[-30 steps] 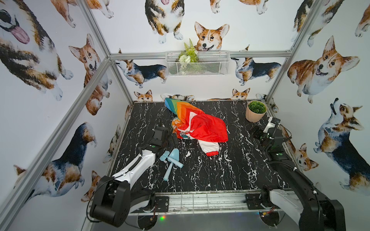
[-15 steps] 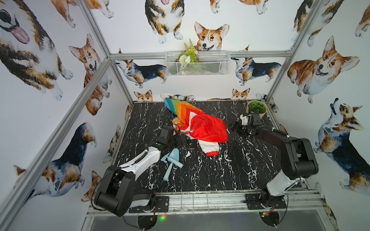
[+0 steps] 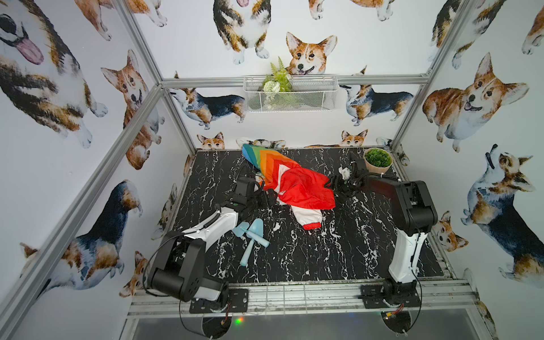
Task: Unzip the jacket
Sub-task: Flatten out the jacket at the center of the board.
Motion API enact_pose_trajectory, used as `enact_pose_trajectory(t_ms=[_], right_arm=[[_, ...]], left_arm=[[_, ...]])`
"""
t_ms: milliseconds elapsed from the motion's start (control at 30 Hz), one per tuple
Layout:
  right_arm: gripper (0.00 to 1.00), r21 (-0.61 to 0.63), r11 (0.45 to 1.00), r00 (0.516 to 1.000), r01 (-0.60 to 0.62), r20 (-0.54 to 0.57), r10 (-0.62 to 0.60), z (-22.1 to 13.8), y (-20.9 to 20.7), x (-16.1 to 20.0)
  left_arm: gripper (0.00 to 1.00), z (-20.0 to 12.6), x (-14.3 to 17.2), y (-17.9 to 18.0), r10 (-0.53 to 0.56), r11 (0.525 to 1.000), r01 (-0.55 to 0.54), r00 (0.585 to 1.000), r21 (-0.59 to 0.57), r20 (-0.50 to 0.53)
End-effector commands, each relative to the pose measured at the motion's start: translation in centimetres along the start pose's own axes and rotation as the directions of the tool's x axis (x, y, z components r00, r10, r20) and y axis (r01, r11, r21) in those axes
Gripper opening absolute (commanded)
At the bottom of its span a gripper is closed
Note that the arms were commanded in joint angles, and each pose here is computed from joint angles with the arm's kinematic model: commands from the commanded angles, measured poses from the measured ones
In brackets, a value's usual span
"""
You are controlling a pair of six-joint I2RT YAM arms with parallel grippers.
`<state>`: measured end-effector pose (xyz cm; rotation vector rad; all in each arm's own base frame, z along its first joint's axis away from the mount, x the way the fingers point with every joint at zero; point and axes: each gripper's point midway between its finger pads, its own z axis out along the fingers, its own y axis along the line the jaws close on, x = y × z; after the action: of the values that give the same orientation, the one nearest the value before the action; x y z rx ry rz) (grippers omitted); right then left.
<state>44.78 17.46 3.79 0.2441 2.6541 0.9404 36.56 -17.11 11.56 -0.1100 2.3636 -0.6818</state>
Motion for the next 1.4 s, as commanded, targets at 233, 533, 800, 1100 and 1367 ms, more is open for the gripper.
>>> enact_pose_trajectory(t_ms=[233,533,800,1100,1367], right_arm=[[0.41,0.017,0.998,0.993,-0.067,-0.092,0.068,1.9,-1.3,1.4],[0.03,-0.063,0.997,0.999,-0.048,-0.025,0.046,0.0,1.6,-0.1],[0.00,-0.037,0.994,0.983,0.101,0.158,-0.094,-7.5,7.5,-1.1],[0.00,0.055,0.982,0.904,0.182,0.382,-0.190,-18.4,10.7,0.6],[0.00,0.168,0.986,0.786,-0.015,0.612,-0.092,-27.1,5.2,3.6]], left_arm=[[1.00,-0.3,-2.2,2.0,-0.095,0.995,0.093,0.994,0.035,0.045],[1.00,-0.9,-2.7,3.5,-0.129,0.991,0.128,0.989,0.027,0.067],[1.00,-3.3,-4.1,3.8,-0.114,0.993,0.114,0.982,0.008,0.151],[1.00,-4.8,-5.5,4.4,-0.077,0.993,0.093,0.980,-0.079,0.183],[1.00,-2.9,-6.5,3.2,-0.061,0.994,0.072,0.989,-0.078,0.133]])
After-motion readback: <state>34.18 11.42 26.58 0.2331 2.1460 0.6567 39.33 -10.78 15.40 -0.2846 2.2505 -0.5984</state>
